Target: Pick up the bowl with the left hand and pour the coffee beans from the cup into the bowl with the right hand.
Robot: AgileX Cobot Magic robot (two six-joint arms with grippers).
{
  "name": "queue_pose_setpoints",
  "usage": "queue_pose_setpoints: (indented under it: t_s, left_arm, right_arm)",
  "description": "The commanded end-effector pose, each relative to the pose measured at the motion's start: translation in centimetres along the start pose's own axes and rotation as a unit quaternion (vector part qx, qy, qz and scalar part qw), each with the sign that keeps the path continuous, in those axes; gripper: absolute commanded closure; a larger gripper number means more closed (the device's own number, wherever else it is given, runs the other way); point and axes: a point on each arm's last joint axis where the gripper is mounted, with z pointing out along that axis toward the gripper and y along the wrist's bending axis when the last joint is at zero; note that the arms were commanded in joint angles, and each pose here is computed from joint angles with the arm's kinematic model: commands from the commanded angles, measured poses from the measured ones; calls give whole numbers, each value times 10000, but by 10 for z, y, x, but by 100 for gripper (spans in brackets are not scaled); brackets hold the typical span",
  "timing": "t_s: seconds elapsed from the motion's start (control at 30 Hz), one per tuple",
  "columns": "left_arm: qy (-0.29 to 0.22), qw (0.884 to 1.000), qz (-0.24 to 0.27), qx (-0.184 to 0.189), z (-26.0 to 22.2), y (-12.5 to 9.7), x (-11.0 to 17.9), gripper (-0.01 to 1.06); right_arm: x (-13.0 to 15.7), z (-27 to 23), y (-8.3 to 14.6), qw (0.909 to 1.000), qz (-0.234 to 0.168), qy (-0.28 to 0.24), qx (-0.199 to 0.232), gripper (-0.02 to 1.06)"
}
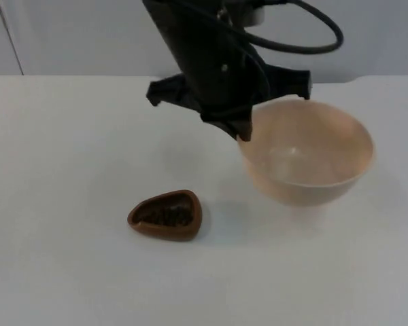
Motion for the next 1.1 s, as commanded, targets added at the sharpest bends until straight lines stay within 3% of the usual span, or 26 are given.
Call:
queue_pose_setpoints:
  t_s: [0.0, 0.27, 0.4, 0.57, 1.07]
  left_arm:
    - [-110, 9997, -44, -198, -19, 9, -7, 105]
    - [-212, 9980, -451, -382, -47, 43, -14, 105]
    - [-226, 9946, -860, -529, -59, 73, 1, 105]
    - [-342, 9917, -1104, -570, -75, 91, 23, 105]
    - [-704, 9891, -1244, -366, -135, 101, 96, 105]
  right_arm:
    - [1, 0, 0, 10000, -26, -19, 36, -1]
    - [1, 0, 0, 10000, -26, -19, 36, -1]
    - [1, 0, 0, 10000, -26, -19, 36, -1]
    - [1, 0, 0, 10000, -26, -19, 36, -1]
    - [1, 0, 0, 10000, -26, -19, 36, -1]
